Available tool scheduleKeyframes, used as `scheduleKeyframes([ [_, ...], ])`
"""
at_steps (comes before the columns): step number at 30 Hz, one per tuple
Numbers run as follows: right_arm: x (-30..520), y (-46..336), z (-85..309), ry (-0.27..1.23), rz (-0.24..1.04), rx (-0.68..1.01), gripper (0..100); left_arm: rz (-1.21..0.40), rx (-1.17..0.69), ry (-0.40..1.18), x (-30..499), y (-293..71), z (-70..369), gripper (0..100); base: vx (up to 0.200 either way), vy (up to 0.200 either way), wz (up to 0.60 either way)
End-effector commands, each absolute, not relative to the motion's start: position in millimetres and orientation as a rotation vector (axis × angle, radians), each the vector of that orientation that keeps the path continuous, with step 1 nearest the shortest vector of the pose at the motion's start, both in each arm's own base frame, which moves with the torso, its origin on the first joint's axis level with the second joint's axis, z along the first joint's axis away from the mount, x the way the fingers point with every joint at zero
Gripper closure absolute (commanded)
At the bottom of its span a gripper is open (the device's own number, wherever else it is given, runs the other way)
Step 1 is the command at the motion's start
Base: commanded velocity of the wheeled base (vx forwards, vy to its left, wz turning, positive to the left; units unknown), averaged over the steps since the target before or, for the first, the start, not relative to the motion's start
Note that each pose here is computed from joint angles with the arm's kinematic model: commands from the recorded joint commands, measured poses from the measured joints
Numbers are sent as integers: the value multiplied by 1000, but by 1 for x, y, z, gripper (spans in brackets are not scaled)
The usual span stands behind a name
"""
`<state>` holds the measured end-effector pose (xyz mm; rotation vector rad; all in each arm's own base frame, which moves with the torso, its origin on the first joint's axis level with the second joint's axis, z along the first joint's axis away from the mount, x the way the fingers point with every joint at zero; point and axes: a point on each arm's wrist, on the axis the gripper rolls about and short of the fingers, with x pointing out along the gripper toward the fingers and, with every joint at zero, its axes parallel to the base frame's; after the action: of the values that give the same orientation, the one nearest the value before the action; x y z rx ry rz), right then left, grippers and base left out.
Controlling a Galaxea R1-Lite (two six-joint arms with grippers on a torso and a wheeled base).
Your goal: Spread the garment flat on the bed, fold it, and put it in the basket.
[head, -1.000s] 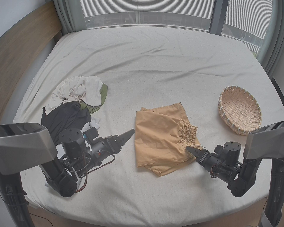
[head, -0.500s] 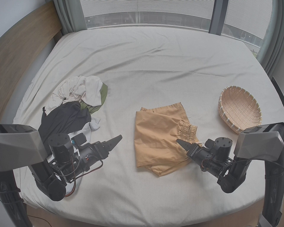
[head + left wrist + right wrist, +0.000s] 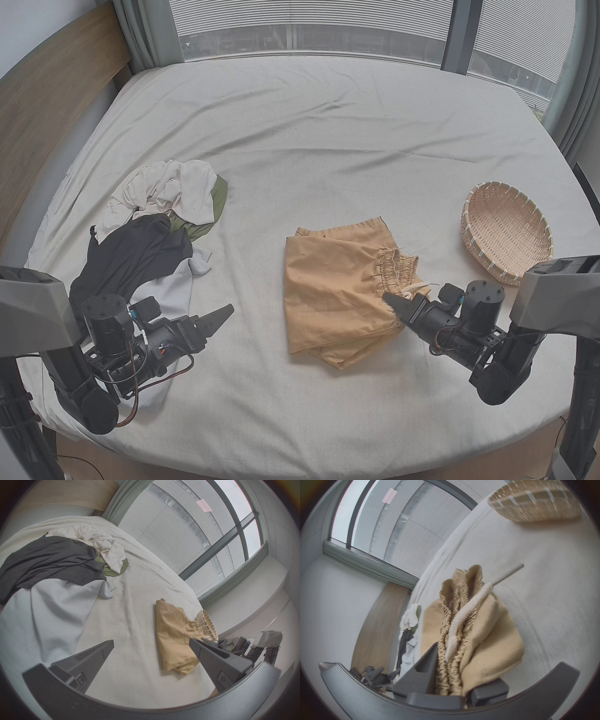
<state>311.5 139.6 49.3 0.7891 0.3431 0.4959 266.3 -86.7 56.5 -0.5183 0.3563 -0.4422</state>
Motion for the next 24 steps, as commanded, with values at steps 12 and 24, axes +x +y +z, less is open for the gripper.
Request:
scheduleKeyframes([
  [12, 253, 150, 150, 173, 834, 747, 100, -441, -498, 337, 257, -82, 64, 0, 0, 0, 0],
  [24, 257, 148, 178, 98, 832, 641, 100, -444, -498, 333, 258, -82, 65, 0, 0, 0, 0],
])
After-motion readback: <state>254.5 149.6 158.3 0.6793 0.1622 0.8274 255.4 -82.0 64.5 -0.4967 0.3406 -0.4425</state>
